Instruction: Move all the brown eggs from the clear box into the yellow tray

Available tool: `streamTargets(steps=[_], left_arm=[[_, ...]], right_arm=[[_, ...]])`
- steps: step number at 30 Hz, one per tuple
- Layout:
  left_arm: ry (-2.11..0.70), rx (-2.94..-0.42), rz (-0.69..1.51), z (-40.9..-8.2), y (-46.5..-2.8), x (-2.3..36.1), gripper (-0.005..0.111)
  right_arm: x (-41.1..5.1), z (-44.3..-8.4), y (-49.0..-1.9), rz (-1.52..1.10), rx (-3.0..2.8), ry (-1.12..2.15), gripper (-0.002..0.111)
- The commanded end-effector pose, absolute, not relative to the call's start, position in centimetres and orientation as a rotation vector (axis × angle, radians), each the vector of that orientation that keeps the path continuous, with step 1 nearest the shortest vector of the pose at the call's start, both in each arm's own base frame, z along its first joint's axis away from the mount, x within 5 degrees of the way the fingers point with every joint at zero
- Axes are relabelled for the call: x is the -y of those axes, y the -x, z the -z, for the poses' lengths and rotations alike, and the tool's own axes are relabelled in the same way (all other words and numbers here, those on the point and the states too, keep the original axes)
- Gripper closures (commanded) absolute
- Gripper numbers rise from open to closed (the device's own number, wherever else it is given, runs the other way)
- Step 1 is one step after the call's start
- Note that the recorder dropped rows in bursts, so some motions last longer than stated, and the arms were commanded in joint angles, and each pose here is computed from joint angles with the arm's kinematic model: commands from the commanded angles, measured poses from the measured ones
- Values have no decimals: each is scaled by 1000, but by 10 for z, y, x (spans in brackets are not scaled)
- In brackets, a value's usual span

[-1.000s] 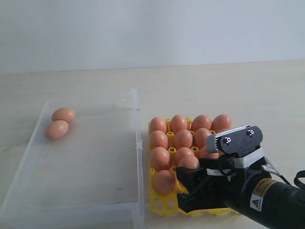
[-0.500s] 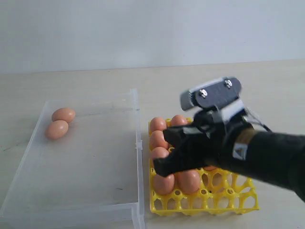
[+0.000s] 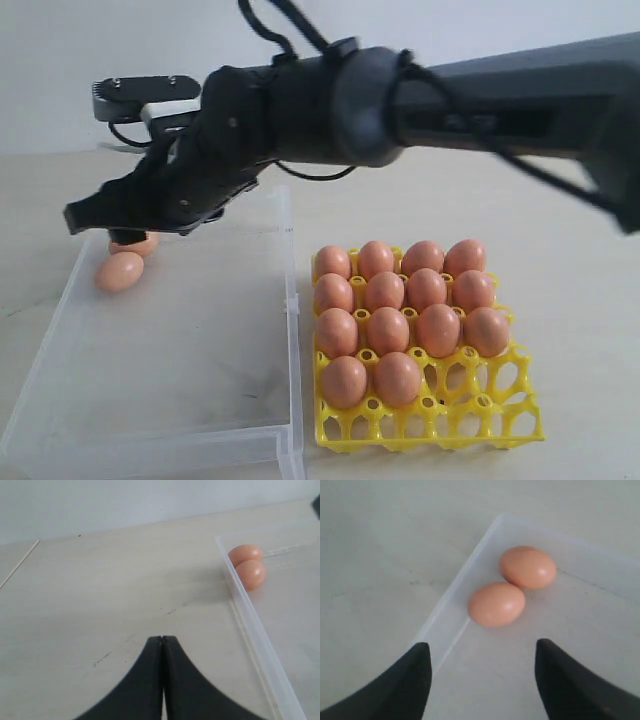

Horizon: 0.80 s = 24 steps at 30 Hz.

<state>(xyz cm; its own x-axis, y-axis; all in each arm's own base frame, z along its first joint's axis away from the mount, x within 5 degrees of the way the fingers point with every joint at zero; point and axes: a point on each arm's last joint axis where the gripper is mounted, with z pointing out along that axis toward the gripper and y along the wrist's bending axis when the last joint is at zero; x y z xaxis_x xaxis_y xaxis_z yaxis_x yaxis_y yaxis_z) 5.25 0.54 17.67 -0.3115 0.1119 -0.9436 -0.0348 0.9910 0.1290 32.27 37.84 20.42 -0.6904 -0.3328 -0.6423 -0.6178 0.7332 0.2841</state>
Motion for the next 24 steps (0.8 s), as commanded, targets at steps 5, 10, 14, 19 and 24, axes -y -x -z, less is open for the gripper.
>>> streamTargets(steps=[5, 10, 14, 19, 24], left_arm=[[-55, -1863, -136, -179, -52, -5, 107], [-55, -1863, -136, -179, -52, -5, 107], [-55, -1863, -136, -179, -52, -5, 107], [-55, -1863, -136, -179, -52, -5, 107], [-55, -1863, -136, -179, -52, -5, 107]], right_arm=[[-420, -160, -354, -754, -2486, 565, 46], [-431, -143, -362, -750, -2518, 573, 46], [-432, -140, -365, -723, -2507, 588, 46], [-428, -136, -370, -679, -2502, 589, 46], [-427, -128, -373, -671, -2499, 567, 46]])
